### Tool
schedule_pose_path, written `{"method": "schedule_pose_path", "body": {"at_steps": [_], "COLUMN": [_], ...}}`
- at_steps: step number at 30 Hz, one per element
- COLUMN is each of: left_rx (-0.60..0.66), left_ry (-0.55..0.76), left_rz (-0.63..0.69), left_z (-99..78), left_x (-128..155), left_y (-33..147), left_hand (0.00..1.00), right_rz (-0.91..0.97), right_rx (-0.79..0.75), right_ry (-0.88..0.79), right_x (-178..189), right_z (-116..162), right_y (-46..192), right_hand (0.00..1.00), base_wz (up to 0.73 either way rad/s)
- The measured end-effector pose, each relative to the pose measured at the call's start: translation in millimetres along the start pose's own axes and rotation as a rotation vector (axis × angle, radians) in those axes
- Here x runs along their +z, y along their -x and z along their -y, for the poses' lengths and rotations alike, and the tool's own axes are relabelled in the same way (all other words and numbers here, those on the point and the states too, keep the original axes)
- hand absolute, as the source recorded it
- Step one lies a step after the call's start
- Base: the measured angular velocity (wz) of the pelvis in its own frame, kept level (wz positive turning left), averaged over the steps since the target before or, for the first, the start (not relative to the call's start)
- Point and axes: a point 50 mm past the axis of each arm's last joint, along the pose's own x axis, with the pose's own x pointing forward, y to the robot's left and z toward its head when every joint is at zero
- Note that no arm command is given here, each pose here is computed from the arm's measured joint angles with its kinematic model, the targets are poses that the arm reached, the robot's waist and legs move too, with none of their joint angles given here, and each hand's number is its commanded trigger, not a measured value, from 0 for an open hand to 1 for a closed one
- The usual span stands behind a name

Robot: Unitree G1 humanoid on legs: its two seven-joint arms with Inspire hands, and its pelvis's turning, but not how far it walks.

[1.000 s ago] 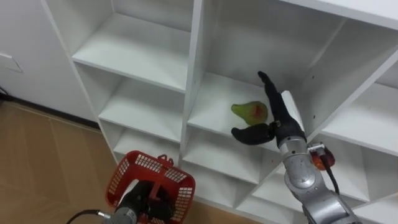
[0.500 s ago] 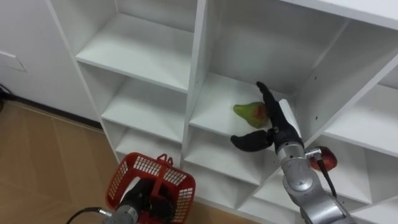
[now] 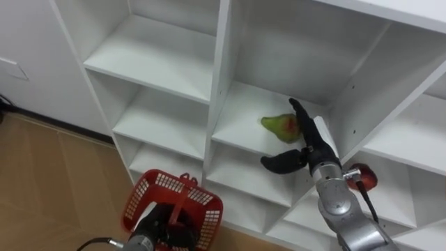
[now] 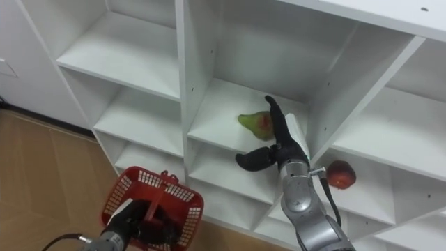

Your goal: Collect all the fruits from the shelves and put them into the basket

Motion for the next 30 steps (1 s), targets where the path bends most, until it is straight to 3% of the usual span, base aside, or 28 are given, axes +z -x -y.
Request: {"method": "schedule_pose_path", "body": {"at_steps": [30], "left_rx": [-0.021], "left_ry": [0.007], "left_rz": [-0.117], "left_z": [-0.2], "left_x": [-31.5], "left_y": [6.0], "left_hand": [1.0], "right_rz": [-0.066], "right_rx": [-0.033], "right_ry": [-0.097], "right_x": [-11.0], "right_z": [2.5], "right_y": [-7.7], "right_hand": [0.0], "base_wz": [0.02]}}
